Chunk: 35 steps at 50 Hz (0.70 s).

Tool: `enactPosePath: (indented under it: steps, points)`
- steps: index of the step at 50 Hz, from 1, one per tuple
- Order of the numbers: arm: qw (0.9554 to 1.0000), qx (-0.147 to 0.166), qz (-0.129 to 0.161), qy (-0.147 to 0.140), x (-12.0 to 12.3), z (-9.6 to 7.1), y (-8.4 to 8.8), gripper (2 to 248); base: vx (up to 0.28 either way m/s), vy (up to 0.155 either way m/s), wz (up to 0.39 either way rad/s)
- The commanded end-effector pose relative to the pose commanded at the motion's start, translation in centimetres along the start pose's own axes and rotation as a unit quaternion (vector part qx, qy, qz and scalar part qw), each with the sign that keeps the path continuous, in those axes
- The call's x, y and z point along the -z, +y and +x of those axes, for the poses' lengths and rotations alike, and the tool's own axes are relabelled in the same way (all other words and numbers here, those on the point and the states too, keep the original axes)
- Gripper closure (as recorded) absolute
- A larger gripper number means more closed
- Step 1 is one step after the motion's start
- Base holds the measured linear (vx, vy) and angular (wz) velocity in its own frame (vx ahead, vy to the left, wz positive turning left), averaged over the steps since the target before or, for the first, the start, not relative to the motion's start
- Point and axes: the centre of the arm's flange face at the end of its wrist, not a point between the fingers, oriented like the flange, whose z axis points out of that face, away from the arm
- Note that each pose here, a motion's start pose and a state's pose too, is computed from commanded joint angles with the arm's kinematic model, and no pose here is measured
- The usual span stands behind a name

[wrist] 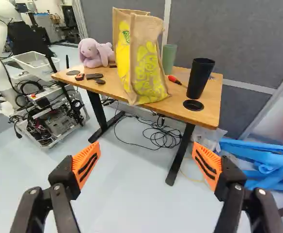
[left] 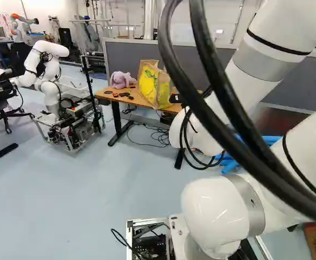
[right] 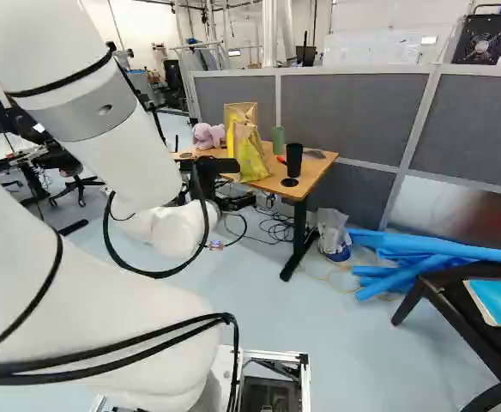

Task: Pick up the bag on the ground and place it on the table

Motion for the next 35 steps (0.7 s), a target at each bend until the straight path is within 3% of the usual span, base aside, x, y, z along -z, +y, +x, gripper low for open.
enactPosePath:
  steps: [35]
  points:
    - [1.0000,-0.001,0.000,0.004,0.33,-0.34,-0.01,3,0.000,0.000,0.000]
